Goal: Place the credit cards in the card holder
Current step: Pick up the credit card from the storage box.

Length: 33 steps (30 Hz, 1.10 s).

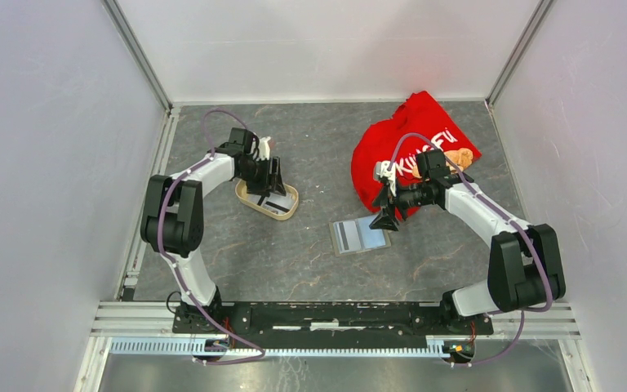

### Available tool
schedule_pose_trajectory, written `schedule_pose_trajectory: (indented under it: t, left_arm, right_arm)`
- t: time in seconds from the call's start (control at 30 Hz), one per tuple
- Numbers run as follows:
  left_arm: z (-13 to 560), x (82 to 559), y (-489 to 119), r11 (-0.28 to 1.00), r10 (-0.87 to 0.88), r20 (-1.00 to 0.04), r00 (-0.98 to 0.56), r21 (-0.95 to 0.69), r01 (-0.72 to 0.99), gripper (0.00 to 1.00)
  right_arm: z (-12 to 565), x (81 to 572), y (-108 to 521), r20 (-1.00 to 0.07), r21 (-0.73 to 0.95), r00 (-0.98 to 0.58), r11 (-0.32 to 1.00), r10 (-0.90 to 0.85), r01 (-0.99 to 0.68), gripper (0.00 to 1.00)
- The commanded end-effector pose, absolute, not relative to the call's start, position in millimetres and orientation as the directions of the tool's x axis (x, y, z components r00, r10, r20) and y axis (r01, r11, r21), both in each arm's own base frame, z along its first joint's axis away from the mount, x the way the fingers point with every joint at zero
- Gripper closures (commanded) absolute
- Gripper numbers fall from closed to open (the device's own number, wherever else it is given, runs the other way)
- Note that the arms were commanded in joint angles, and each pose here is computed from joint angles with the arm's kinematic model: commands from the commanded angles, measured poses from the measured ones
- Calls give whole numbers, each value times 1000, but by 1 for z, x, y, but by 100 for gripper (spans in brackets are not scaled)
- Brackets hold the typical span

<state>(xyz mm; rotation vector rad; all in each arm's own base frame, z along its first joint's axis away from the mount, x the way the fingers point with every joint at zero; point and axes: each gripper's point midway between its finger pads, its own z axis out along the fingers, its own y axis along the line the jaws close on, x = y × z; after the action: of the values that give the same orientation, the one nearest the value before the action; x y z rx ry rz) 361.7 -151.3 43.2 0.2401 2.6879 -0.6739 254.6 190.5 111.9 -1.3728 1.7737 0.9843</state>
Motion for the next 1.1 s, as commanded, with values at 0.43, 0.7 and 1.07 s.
schedule_pose_trajectory:
  t: [0.43, 0.7, 1.07]
  left_arm:
    - [40, 345, -162, 858, 185, -362, -914, -394, 330, 33]
    - [64, 348, -180, 804, 140, -409, -902, -485, 344, 39]
    - [83, 342, -194, 739, 78, -430, -900, -581, 342, 44]
  right_arm:
    - [118, 260, 192, -871, 130, -182, 143, -456, -981, 24]
    - [115, 261, 191, -867, 136, -189, 146, -461, -980, 24]
    - [112, 261, 191, -863, 143, -196, 147, -466, -979, 24]
